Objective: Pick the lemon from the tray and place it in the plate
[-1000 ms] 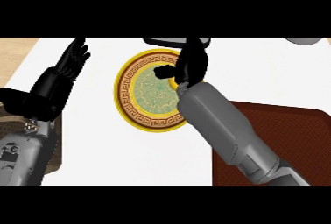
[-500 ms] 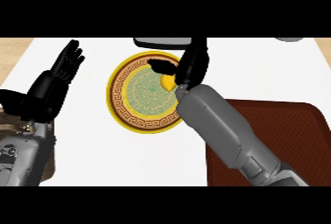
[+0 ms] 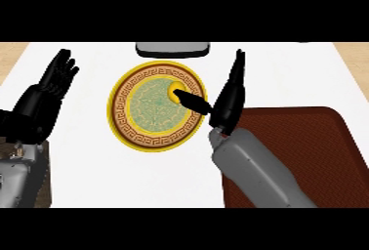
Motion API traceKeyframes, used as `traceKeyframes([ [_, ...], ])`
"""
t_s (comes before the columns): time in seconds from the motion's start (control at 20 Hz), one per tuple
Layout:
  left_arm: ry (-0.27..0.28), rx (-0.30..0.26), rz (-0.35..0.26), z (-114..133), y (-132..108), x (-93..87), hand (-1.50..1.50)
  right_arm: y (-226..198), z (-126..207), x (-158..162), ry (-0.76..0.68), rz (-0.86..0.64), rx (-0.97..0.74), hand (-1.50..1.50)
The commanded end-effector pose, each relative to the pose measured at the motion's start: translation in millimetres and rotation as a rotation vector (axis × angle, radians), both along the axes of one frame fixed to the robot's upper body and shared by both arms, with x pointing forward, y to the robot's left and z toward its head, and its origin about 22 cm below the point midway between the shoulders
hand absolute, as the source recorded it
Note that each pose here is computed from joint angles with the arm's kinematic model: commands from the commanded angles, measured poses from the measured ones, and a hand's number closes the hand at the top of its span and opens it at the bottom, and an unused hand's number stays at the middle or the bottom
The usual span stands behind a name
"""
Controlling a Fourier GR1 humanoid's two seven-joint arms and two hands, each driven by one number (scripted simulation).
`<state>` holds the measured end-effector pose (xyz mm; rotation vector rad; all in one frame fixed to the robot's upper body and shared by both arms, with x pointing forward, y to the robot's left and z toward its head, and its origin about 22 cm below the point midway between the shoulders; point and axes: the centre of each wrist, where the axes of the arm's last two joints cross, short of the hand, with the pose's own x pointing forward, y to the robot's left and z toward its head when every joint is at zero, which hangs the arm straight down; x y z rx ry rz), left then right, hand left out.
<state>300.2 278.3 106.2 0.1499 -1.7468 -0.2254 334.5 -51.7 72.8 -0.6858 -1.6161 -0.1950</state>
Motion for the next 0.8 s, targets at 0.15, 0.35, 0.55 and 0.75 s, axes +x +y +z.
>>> traceKeyframes([
  [0.15, 0.011, 0.003, 0.013, -8.9, 10.9, -7.2, 0.00, -49.2, -7.5, -60.2, -0.004, -0.010, 0.008, -1.50],
  [0.35, 0.007, 0.011, 0.000, -13.2, 5.2, -13.9, 0.00, -76.3, -0.3, -99.4, -0.016, -0.018, -0.020, -1.50],
  [0.55, 0.018, 0.001, 0.005, -3.8, 14.7, -2.4, 0.00, -101.4, 0.5, -118.2, -0.013, 0.002, -0.029, -1.50],
  [0.75, 0.001, 0.003, 0.007, 0.7, 2.2, -3.2, 0.00, -110.7, -24.3, -139.6, 0.007, -0.037, -0.110, -1.50],
])
